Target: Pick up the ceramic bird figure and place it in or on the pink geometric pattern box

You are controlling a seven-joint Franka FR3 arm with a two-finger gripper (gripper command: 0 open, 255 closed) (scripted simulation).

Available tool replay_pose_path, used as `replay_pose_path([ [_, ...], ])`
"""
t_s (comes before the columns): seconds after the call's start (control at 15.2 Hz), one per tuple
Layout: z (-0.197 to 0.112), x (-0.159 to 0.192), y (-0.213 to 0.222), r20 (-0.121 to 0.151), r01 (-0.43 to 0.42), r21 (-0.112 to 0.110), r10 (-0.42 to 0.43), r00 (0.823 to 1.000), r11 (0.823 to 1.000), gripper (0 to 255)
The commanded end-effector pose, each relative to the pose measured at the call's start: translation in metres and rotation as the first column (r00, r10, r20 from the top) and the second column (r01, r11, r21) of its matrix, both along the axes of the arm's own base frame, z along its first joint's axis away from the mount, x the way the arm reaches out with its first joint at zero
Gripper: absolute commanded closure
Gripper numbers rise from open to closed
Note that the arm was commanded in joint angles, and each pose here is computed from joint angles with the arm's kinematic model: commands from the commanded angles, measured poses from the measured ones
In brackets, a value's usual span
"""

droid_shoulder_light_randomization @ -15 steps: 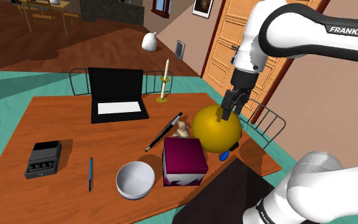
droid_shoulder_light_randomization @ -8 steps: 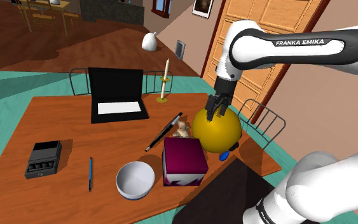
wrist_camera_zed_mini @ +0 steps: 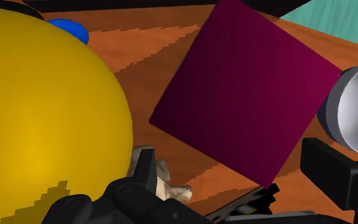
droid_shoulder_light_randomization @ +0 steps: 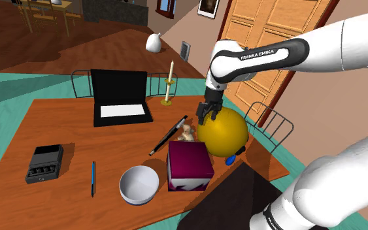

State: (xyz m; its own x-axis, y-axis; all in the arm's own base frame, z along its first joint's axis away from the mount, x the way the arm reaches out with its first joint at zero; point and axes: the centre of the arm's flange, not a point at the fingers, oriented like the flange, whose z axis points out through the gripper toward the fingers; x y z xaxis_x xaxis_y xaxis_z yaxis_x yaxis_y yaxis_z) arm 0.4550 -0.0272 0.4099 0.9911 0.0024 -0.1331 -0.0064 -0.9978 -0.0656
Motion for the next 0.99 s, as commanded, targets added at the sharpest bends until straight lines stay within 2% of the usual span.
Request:
replay_pose_path([
  [0.0, -0.017, 0.016, -0.008, 0.001, 0.002, -0.003, -0.002, 1.0, 1.0, 0],
  [0.92, -0.136, 0.144, -0.063, 0.004, 0.014, -0.022, -0.013, 1.0, 1.0, 0],
])
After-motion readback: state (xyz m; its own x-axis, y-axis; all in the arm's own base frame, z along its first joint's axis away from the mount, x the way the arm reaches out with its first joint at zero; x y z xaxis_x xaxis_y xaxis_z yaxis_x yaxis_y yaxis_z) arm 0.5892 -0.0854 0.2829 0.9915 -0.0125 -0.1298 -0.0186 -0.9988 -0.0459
